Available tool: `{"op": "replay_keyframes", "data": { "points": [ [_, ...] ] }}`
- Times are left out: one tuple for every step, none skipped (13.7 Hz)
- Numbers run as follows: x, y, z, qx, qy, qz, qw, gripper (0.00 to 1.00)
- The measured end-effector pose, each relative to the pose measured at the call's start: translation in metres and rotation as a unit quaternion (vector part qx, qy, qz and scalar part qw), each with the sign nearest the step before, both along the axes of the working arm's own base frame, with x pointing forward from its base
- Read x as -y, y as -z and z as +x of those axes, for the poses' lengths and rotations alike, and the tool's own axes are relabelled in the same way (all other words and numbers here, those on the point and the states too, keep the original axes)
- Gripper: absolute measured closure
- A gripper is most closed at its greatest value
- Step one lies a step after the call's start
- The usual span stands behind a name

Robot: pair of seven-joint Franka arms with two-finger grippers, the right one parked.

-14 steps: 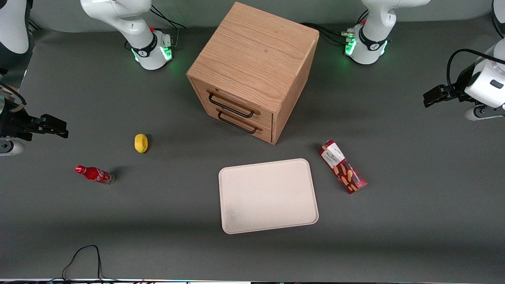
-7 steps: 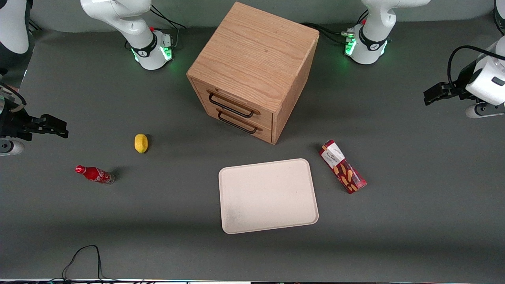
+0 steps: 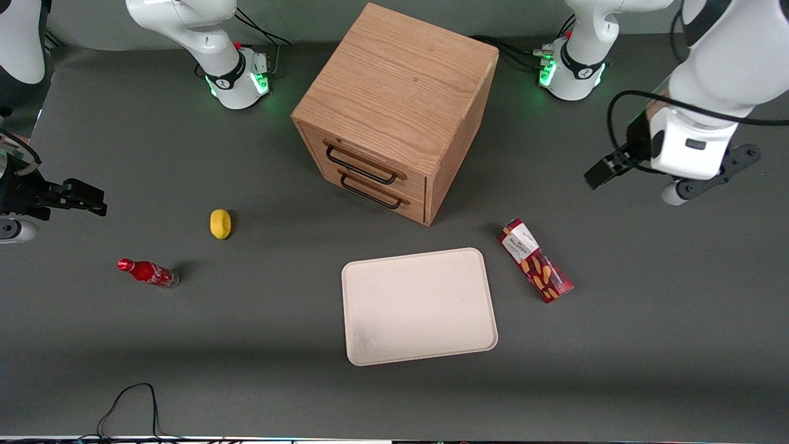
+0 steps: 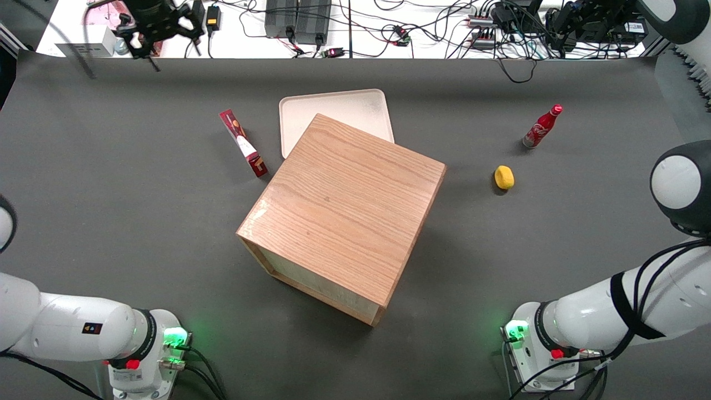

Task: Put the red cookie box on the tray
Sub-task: 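Move the open left gripper down over the red shortbread box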

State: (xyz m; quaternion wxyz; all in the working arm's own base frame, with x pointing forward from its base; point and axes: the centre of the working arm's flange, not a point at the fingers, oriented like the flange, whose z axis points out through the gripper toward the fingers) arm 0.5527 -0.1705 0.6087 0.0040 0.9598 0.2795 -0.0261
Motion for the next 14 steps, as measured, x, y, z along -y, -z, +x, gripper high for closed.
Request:
{"op": "replay_keyframes", "data": {
  "points": [
    [0.001, 0.001, 0.006, 0.0, -0.012, -0.003, 0.9999, 0.0],
    [-0.001, 0.002, 0.012, -0.001, -0.019, -0.008, 0.9998, 0.0],
    [-0.002, 0.003, 0.015, -0.004, -0.026, -0.016, 0.9995, 0.0],
    [-0.002, 0.004, 0.016, -0.008, -0.034, -0.023, 0.9991, 0.0],
    [-0.001, 0.006, 0.017, -0.011, -0.039, -0.026, 0.9989, 0.0],
    [-0.001, 0.01, 0.019, -0.014, -0.041, -0.026, 0.9987, 0.0],
    [-0.001, 0.017, 0.022, -0.02, -0.042, -0.025, 0.9986, 0.0],
    [-0.001, 0.028, 0.027, -0.03, -0.043, -0.023, 0.9984, 0.0],
    [0.0, 0.042, 0.032, -0.041, -0.043, -0.022, 0.998, 0.0],
    [0.001, 0.06, 0.039, -0.052, -0.044, -0.021, 0.9974, 0.0],
    [0.002, 0.078, 0.046, -0.06, -0.044, -0.021, 0.997, 0.0],
    [0.004, 0.099, 0.052, -0.064, -0.045, -0.022, 0.9967, 0.0],
    [0.006, 0.122, 0.057, -0.065, -0.047, -0.023, 0.9965, 0.0],
    [0.007, 0.146, 0.061, -0.064, -0.049, -0.025, 0.9964, 0.0]
  ]
}}
